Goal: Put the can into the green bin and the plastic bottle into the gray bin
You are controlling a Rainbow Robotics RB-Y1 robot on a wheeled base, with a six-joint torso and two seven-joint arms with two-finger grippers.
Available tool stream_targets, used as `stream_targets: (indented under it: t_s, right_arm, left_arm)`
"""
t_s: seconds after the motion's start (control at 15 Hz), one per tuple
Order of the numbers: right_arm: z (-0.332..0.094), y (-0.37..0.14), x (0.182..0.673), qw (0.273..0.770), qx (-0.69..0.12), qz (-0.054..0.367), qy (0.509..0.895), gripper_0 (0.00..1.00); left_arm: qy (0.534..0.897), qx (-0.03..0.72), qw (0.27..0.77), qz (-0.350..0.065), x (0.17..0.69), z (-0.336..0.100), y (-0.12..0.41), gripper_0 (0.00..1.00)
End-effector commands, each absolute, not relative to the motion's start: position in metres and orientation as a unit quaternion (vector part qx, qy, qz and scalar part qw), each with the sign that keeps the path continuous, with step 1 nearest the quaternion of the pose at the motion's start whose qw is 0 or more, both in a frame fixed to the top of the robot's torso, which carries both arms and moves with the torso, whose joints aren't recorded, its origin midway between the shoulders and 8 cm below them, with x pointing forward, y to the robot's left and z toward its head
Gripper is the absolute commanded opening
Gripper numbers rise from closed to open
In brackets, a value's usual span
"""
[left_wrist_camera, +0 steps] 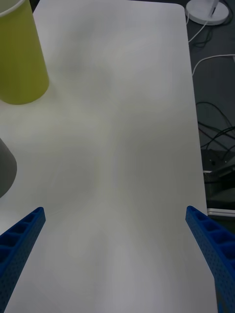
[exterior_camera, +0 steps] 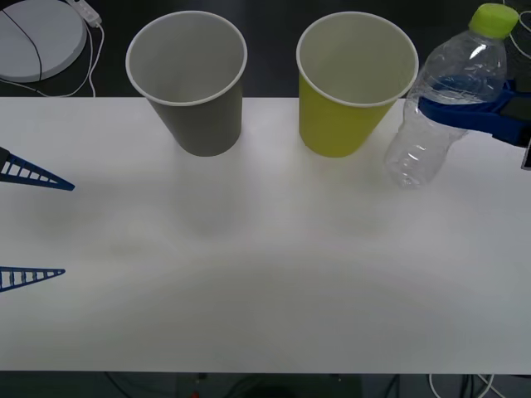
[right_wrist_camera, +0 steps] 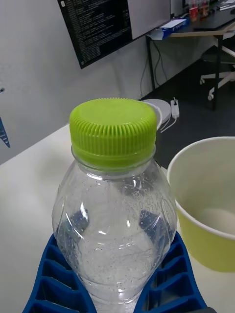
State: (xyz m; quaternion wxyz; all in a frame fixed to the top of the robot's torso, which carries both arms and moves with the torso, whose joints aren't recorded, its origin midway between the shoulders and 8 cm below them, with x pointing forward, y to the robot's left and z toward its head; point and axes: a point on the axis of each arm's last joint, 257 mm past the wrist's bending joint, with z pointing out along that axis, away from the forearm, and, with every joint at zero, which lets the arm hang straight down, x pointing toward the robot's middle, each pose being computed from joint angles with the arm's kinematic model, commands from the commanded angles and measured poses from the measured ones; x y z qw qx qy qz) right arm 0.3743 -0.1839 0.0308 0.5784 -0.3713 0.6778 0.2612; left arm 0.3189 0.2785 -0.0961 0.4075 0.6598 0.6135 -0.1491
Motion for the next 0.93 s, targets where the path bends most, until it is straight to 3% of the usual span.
stream_targets:
  t_s: [0.07,0.47,0.93]
  right_arm:
    - [0.039,-0.173,0.373,0.558,-0.378,0.262,0.691,0.00]
    - [0.050,-0.145,0.388,0.521,-0.391,0.252,0.716,0.00]
    - [0.059,-0.104,0.433,0.487,-0.425,0.258,0.718,0.00]
  left_arm:
    - [0.613,0.660,0.407,-0.149,0.319,-0.096,0.279,1.00]
    - [0.613,0.660,0.407,-0.149,0.319,-0.096,0.279,1.00]
    - [0.613,0.660,0.407,-0.149,0.319,-0.096,0.279,1.00]
